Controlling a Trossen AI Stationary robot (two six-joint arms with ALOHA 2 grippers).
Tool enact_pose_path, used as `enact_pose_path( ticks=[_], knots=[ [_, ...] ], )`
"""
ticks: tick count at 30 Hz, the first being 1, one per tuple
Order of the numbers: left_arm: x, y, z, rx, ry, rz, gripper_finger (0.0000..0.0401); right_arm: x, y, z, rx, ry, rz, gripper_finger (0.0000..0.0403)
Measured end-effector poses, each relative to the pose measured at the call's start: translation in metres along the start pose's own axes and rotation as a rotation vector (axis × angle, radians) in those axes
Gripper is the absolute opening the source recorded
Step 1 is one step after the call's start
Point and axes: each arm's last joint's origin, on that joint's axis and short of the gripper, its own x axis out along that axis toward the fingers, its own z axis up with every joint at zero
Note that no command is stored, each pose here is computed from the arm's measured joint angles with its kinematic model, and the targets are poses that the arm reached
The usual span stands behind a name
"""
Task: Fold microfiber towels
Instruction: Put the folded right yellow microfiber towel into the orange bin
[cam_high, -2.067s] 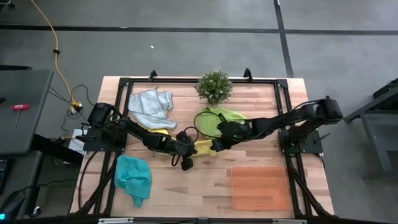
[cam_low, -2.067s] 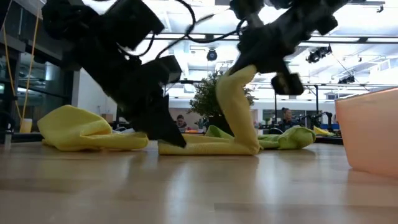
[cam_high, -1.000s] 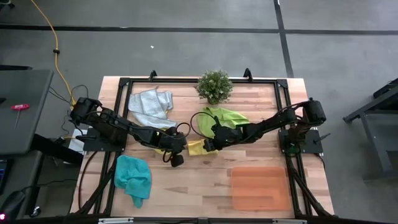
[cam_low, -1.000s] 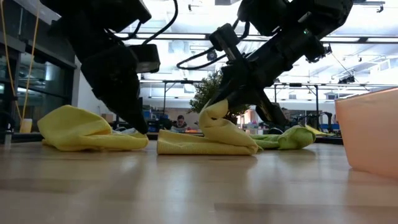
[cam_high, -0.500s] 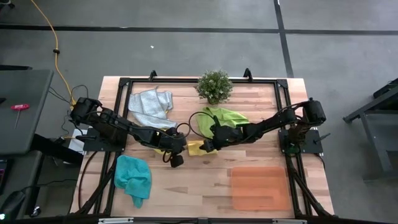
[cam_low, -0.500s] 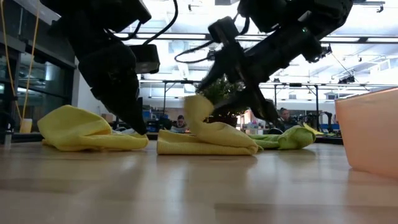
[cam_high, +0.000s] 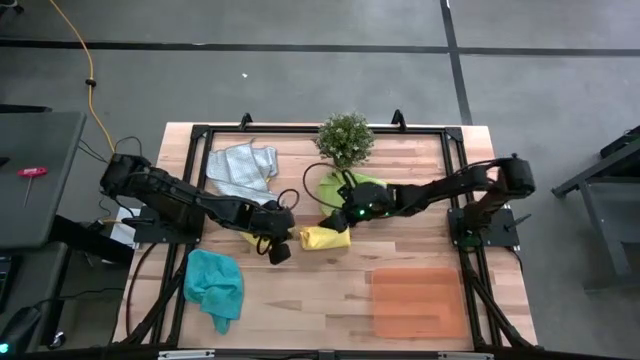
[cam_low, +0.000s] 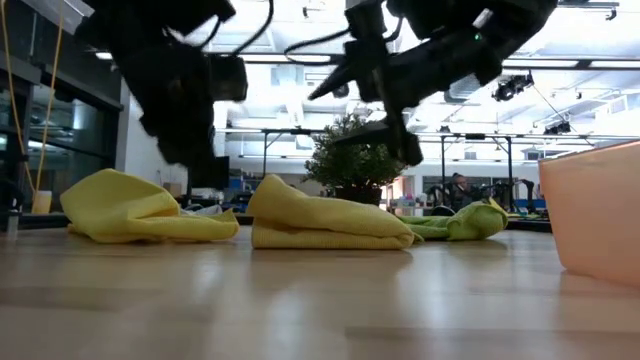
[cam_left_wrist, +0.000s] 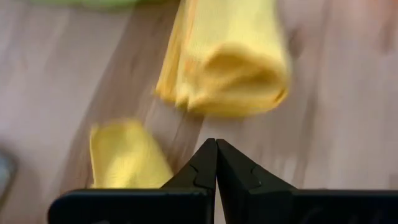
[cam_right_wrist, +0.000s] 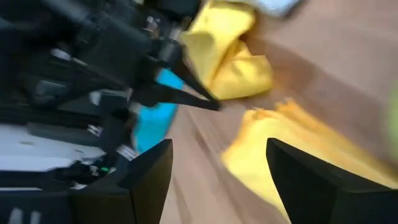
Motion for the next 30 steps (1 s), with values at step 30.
enact_pose_path(
  ticks=[30],
  knots=[
    [0.078, -0.004, -0.003, 0.173, -0.147, 0.069, 0.0, -0.056, 0.008, -0.002, -0.104, 0.06, -0.177, 0.0251]
  ],
)
